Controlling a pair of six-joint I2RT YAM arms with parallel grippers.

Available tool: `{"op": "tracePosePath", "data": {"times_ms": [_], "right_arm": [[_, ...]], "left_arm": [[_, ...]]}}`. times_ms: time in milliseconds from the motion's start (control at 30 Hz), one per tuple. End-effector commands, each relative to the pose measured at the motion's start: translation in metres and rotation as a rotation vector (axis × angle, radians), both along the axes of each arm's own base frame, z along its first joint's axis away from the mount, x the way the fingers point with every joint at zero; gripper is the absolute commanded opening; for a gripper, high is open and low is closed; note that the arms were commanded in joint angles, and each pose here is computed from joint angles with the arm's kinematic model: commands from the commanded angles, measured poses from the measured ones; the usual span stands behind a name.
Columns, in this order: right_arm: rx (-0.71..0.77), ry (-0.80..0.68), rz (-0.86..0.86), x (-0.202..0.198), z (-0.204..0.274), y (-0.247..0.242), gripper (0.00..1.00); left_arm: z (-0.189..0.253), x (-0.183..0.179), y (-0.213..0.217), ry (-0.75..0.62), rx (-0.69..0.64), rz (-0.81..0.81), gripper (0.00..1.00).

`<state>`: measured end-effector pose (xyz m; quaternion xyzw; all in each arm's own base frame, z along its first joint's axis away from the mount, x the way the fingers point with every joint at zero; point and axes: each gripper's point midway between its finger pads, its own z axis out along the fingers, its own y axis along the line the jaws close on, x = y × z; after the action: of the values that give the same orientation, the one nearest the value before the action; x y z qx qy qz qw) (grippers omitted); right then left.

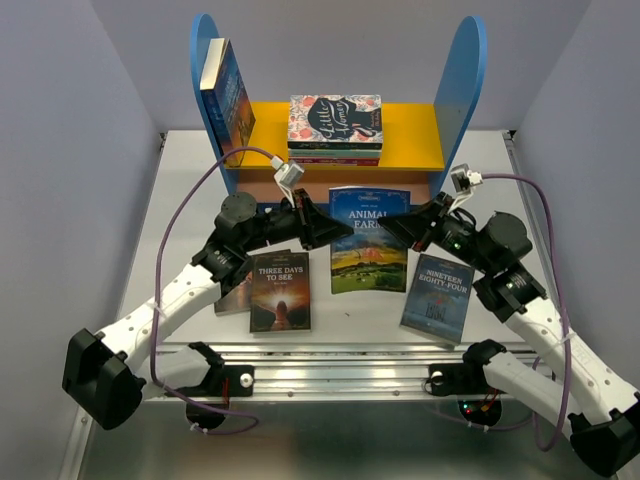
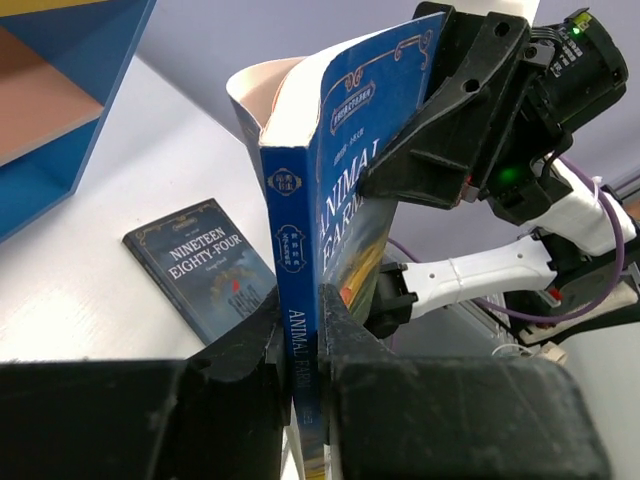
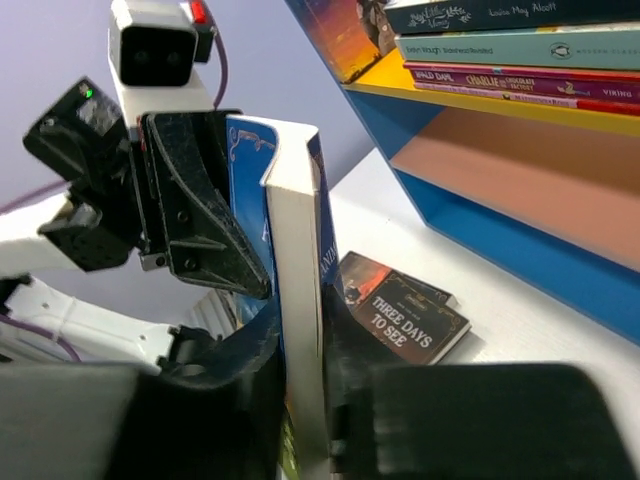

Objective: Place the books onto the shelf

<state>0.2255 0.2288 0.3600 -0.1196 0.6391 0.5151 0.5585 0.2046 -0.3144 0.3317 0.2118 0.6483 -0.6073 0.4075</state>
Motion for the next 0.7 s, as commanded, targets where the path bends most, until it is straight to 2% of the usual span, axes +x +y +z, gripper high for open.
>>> {"op": "tracePosePath", "data": {"times_ms": [0,33,100,200,433,533,600,667], "right_arm": [[0.074,-0.127,-0.099,0.005,0.045,-0.015,0.47],[0.062,-0.13,-0.117,0.007,0.044,-0.017,0.81],[0.046,-0.111,-0.143,0.01,0.043,-0.02,1.0],[0.025,-0.112,-0.21,0.015,0.039,-0.03,1.0],[-0.01,-0.096,-0.447,0.025,0.028,-0.072,1.0],[-0.011,-0.078,-0.563,0.029,0.023,-0.094,1.0],[-0.022,-0.079,-0.577,0.028,0.02,-0.097,1.0],[-0.029,-0.078,-0.576,0.027,0.02,-0.098,1.0]], "left_arm": [[0.033,-0.011,0.011,-0.113,-0.077,0.031,0.0],[0.039,-0.012,0.016,-0.137,-0.088,0.054,0.0],[0.051,-0.006,0.023,-0.161,-0.105,0.121,0.0],[0.089,0.0,0.041,-0.216,-0.146,0.239,0.0],[0.193,-0.014,0.092,-0.434,-0.256,0.447,0.0],[0.225,-0.006,0.116,-0.524,-0.252,0.594,0.0],[0.251,-0.001,0.133,-0.567,-0.268,0.692,0.0],[0.257,0.012,0.135,-0.6,-0.22,0.749,0.0]]}}
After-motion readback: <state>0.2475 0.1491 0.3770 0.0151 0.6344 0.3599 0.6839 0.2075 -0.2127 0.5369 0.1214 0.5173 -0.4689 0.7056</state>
